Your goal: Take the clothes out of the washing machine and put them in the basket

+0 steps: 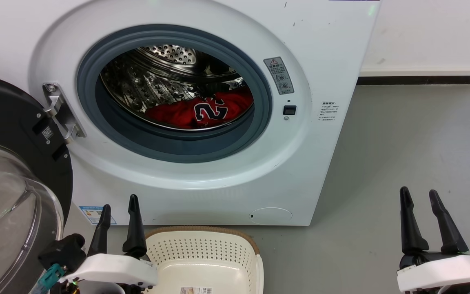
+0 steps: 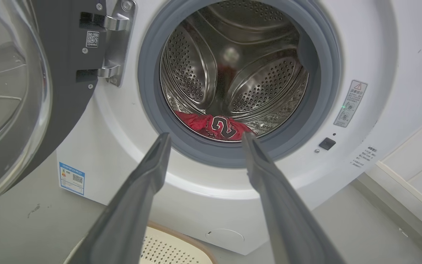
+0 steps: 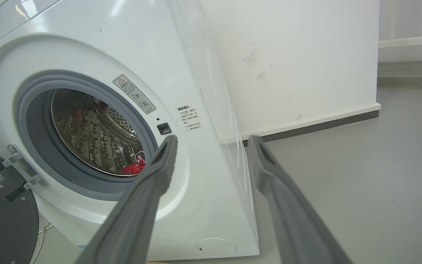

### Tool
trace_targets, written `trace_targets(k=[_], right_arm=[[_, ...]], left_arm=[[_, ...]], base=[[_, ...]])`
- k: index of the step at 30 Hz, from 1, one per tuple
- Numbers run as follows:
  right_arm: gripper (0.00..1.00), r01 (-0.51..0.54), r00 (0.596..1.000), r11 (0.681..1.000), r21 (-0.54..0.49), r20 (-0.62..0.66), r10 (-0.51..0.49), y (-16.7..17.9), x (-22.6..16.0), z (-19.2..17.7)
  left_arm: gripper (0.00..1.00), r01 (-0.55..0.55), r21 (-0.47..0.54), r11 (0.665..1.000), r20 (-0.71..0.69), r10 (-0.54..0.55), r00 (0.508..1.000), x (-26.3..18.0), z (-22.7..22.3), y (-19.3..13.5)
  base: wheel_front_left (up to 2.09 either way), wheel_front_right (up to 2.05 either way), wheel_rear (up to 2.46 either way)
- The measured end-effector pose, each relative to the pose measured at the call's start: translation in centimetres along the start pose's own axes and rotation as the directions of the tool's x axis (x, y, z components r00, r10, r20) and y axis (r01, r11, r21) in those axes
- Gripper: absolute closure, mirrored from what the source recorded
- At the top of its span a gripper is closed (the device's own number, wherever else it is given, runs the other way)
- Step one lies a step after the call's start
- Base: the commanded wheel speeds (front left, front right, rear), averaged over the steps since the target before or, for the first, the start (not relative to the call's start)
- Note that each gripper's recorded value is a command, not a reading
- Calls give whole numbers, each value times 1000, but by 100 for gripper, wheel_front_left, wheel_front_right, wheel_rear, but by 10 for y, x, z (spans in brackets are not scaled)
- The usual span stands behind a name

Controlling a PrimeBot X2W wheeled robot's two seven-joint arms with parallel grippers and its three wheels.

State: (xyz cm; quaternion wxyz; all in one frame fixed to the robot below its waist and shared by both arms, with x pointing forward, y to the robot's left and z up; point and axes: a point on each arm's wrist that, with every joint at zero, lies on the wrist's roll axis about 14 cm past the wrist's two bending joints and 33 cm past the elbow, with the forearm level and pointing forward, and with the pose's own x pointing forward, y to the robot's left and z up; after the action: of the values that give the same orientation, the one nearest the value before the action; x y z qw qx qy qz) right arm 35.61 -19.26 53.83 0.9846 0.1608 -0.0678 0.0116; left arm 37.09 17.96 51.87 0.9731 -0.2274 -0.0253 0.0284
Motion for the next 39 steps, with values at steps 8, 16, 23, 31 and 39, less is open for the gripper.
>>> trace_targets(k=[8,16,23,31,39], right_arm=[[0,-16,1000,996,-88,12,17,3,-2,3],[0,-32,999,985,-167,21,37,7,-5,5],[0,-37,999,975,-217,23,44,7,-8,5],[0,-41,998,963,-268,28,51,7,-10,6],[0,-45,998,949,-312,28,57,7,-14,5]], left_arm=[[0,15,83,996,22,-17,1000,-2,3,-4],[0,20,151,988,36,-26,999,-4,3,-7],[0,28,205,978,45,-38,998,-5,3,-9],[0,30,263,964,49,-44,998,-8,1,-9],[0,40,307,951,57,-60,997,-9,0,-11]], base=[[0,0,0],[0,0,0],[0,0,0],[0,0,0],[0,0,0]])
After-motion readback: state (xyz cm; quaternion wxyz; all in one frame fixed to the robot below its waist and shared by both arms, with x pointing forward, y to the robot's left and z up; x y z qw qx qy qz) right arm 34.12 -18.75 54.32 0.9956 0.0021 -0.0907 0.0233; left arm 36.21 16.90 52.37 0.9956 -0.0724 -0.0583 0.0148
